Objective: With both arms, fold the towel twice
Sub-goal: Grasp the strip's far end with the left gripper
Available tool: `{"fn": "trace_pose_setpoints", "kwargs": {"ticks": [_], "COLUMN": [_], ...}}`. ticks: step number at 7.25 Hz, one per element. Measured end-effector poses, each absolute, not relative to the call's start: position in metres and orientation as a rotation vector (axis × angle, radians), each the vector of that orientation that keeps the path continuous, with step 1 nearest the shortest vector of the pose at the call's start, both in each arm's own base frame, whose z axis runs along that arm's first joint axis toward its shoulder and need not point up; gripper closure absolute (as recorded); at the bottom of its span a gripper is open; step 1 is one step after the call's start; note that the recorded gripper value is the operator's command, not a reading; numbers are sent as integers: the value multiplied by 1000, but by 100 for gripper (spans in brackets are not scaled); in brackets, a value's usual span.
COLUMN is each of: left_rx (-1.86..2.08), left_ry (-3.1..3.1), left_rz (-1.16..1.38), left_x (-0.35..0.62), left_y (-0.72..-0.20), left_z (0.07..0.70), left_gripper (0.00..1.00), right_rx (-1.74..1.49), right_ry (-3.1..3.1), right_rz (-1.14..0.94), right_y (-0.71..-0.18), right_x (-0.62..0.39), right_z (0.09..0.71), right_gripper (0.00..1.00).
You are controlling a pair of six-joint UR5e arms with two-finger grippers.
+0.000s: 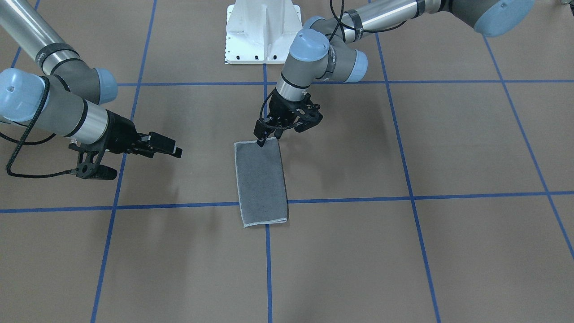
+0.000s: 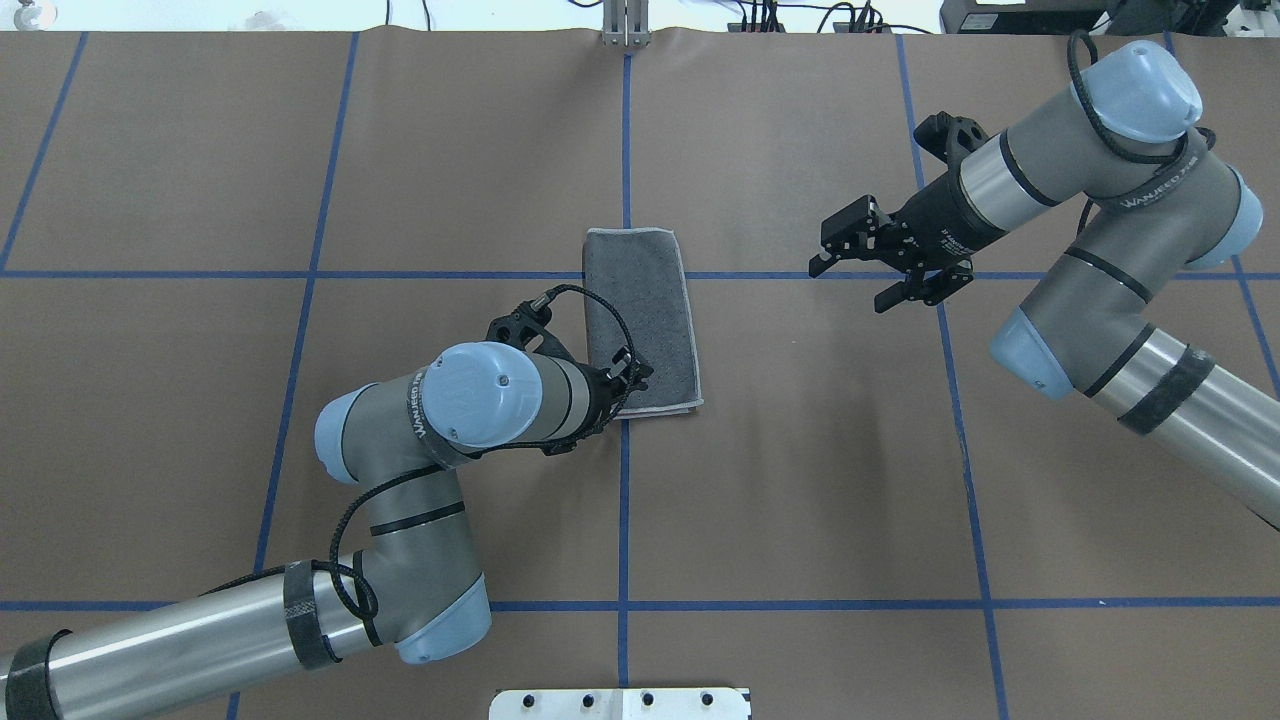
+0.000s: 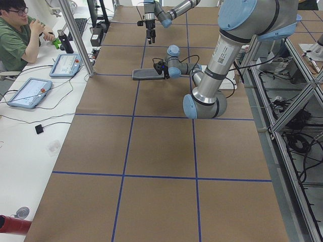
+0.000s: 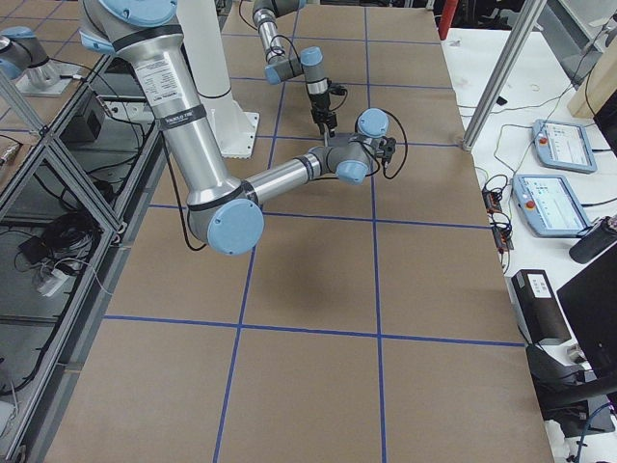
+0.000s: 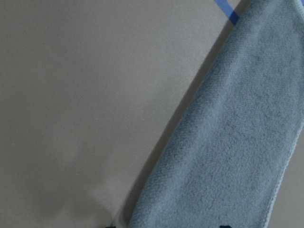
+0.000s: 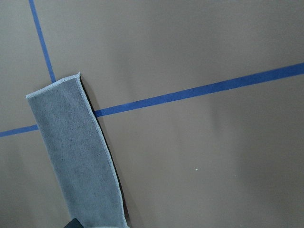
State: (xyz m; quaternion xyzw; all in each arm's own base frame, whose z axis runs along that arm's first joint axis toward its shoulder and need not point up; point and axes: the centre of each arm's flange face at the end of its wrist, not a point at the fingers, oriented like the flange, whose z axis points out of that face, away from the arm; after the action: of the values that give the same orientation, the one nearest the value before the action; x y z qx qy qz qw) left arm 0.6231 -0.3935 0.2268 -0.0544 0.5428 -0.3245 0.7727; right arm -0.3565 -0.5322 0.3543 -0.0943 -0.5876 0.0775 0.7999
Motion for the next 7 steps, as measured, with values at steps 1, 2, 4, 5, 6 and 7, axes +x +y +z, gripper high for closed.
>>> {"fn": "trace_pose_setpoints", "kwargs": {"ticks": [1, 2, 4, 5, 6, 7], "left_rx": [-117, -117, -115, -114, -114, -113], "left_ry": [1175, 1174, 1175, 1175, 1175, 1175], "left_rz": [-701, -699, -698, -698, -698, -698], "left_x": [624, 624, 624, 624, 624, 623], "left_y": [-393, -394, -394, -395, -395, -395], "left_z": [227, 228, 227, 226, 226, 226], "left_gripper": [35, 36, 60, 71, 86, 100], "right_rx": [-202, -202, -202, -200, -199, -198], "right_ry": [-1261, -1261, -1260, -1260, -1260, -1260], "right_rz": [166, 166, 165, 163, 161, 161], "right_y": [-532, -532, -532, -532, -532, -532], "right_x": [-356, -357, -357, -356, -356, -356], "right_z": [354, 354, 355, 355, 355, 355], "right_gripper": [0, 0, 0, 0, 0, 0]}}
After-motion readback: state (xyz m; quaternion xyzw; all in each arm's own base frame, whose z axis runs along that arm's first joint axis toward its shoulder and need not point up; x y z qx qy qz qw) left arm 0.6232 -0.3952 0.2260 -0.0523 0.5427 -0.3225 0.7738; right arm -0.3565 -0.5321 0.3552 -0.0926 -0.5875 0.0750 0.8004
